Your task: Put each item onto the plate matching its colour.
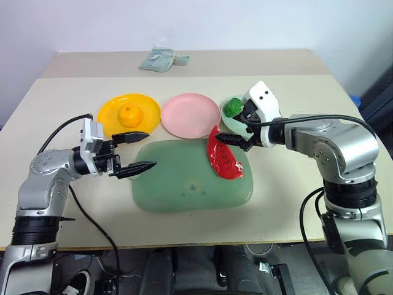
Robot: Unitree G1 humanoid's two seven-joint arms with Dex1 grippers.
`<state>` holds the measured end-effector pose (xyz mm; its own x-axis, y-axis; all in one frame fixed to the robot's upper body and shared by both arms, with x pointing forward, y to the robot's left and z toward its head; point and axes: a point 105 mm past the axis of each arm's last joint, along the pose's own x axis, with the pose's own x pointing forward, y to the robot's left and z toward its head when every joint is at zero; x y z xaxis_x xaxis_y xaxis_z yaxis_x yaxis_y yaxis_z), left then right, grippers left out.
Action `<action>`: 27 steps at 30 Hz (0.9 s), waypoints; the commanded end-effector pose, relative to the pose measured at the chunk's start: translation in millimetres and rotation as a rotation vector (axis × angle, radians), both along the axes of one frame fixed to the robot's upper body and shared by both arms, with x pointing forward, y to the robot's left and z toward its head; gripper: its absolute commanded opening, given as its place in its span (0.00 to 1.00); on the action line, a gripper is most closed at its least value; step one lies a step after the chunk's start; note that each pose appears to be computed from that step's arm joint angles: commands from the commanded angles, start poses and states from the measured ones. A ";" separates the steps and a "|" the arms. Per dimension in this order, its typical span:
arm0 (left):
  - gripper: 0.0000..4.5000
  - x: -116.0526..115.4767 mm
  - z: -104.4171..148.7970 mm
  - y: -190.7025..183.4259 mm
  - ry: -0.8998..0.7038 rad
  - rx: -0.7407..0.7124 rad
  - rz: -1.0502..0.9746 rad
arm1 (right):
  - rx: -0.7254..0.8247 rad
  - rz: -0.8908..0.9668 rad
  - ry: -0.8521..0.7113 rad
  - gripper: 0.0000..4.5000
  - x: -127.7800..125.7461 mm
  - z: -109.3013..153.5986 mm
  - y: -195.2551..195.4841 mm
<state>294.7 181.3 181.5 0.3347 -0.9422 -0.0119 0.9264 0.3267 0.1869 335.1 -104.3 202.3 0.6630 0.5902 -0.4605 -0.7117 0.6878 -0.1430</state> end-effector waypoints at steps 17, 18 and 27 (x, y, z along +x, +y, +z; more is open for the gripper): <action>1.00 -1.8 2.9 -8.2 -0.049 0.027 -0.010 | 0.014 -0.088 0.175 0.71 -6.2 -54.9 2.5; 1.00 -1.4 3.1 -8.2 -0.052 0.028 -0.008 | 0.016 -0.084 0.173 0.61 -6.3 -54.2 3.1; 1.00 0.4 5.1 -9.4 -0.058 0.029 -0.002 | 0.001 -0.067 0.102 0.37 -0.3 -40.8 4.0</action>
